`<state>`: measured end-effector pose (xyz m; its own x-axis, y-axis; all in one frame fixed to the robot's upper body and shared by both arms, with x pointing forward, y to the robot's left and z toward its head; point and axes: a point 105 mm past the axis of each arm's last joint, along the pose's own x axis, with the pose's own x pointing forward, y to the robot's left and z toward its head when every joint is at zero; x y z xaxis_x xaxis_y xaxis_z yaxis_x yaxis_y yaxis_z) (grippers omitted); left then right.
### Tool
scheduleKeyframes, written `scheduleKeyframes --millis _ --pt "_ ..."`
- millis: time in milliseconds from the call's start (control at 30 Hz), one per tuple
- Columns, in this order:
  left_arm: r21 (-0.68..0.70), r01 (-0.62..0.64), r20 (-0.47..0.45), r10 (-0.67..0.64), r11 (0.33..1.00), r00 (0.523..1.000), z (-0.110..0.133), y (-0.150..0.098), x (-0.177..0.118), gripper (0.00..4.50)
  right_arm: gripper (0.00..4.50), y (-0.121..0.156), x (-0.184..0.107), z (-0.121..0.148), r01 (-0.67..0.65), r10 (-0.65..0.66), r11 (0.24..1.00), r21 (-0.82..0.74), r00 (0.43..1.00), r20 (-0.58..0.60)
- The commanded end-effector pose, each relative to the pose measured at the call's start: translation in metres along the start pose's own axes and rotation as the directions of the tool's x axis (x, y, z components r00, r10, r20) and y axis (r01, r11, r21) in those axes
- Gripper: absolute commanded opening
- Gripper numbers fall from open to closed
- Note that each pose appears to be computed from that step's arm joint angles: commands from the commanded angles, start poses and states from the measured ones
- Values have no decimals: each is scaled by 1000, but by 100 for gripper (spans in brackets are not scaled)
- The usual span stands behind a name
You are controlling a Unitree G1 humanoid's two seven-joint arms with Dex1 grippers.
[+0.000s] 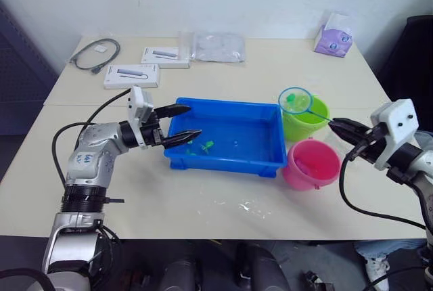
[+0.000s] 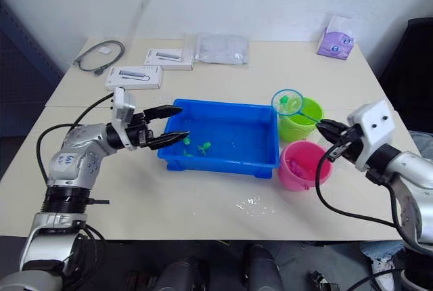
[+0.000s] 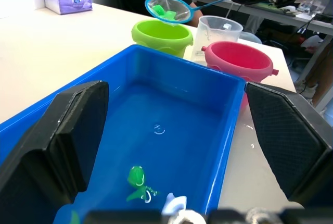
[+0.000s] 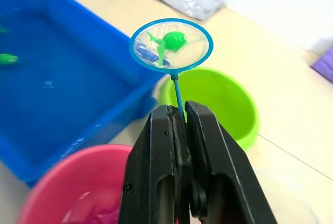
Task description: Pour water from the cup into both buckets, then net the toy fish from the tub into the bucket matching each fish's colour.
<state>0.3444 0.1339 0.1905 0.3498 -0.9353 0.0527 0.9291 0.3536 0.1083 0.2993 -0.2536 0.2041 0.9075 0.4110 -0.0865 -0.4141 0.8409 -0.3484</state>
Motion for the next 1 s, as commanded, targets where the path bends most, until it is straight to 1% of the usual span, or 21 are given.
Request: scheduleKeyframes --millis 33,100,233,333,467,567,700,767,800,833,867,900,933,967,1000 --pt "54 6 22 -8 999 1000 10 0 2 447 0 -25 -8 7 112 -111 990 -81 994 10" --pt "59 5 26 -6 998 1000 10 0 2 447 0 -33 -8 5 154 -154 980 -128 988 8" --pt "63 0 28 -2 998 1000 9 -2 0 447 0 -46 -8 0 209 -219 923 -322 976 7" --pt "62 -1 27 0 998 1000 7 -3 -1 447 0 -47 -8 -2 212 -214 892 -400 976 42" --pt "54 10 31 -11 999 999 7 -7 0 447 0 -42 -8 -9 172 -175 802 -572 983 51" --pt "54 6 32 -7 999 999 7 -6 -1 447 0 -42 -8 -14 189 -180 775 -603 981 76" --pt "50 8 35 -9 999 999 6 -8 0 447 0 -33 -4 -25 129 -129 598 -791 990 64" --pt "45 17 31 -18 999 999 5 -10 1 447 0 -27 -4 -30 98 -94 476 -874 994 60" --pt "44 20 29 -21 999 999 5 -11 1 447 0 -26 -4 -32 94 -83 433 -896 994 64" --pt "40 27 25 -28 999 999 4 -13 1 447 0 -25 -4 -34 93 -79 397 -913 995 67" --pt "37 32 18 -33 999 999 3 -14 0 447 0 -25 -5 -35 108 -85 342 -934 993 83" --pt "36 35 11 -36 999 999 1 -15 -1 447 0 -26 -6 -35 134 -91 260 -956 989 114" --pt "36 37 7 -37 999 999 1 -15 -1 447 0 -25 -7 -35 155 -88 199 -968 986 139" --pt "36 37 6 -37 999 999 1 -15 -1 447 0 -27 -8 -37 161 -94 171 -972 985 146" --pt "37 36 7 -36 999 999 1 -15 -1 447 0 -29 -9 -39 164 -100 159 -974 984 149"
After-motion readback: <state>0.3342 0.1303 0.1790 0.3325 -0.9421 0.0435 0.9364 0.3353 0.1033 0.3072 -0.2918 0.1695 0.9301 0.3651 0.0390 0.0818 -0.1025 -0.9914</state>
